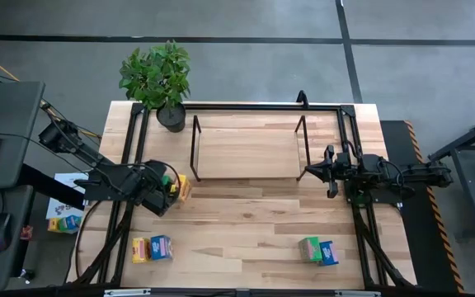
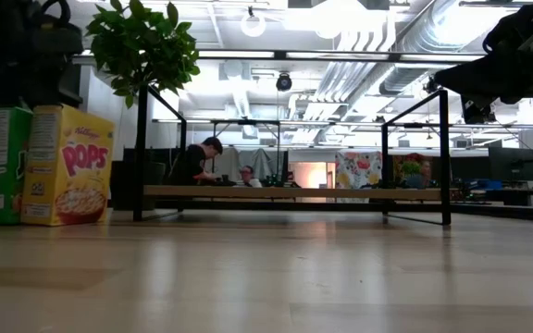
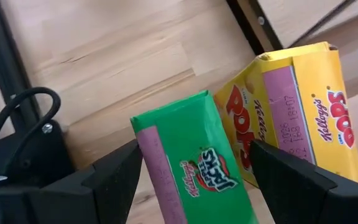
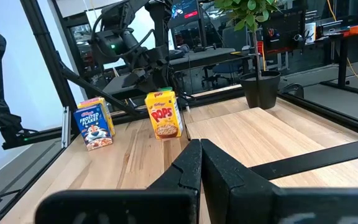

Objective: Stack cereal on shelf
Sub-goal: Put the top green cereal box on the shelf

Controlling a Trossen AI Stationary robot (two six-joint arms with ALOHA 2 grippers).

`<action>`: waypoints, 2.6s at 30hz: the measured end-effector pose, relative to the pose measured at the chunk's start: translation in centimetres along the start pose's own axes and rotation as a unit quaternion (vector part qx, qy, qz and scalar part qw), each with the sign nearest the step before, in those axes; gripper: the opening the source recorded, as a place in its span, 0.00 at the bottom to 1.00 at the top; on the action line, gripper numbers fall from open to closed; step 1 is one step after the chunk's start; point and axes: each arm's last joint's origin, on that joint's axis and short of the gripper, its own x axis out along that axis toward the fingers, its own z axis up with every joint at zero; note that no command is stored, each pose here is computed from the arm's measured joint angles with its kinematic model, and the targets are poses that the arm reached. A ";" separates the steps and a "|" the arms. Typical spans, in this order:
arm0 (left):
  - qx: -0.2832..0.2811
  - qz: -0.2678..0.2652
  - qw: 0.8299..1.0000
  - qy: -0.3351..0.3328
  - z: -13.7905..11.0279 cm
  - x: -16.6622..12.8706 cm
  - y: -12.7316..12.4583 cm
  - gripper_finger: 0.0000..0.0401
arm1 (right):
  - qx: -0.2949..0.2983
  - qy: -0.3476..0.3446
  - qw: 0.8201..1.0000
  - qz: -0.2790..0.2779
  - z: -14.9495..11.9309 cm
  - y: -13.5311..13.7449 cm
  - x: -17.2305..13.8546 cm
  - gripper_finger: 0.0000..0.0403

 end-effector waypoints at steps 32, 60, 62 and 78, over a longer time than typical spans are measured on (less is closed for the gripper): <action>0.022 -0.011 1.000 -0.006 -0.5 -0.3 0.0 0.38 | 0.000 0.000 1.000 0.000 0.0 0.0 0.0 0.00; 0.000 -0.105 0.992 -0.070 2.8 -5.1 3.5 0.28 | 0.000 0.000 1.000 0.000 0.0 0.0 0.0 0.00; -0.003 -0.127 0.987 -0.094 3.8 -6.7 4.1 0.28 | 0.000 0.000 1.000 0.000 0.0 0.0 0.0 0.00; 0.043 -0.243 0.908 -0.339 10.0 -16.4 2.6 0.28 | 0.000 0.000 1.000 0.000 0.0 0.0 0.0 0.00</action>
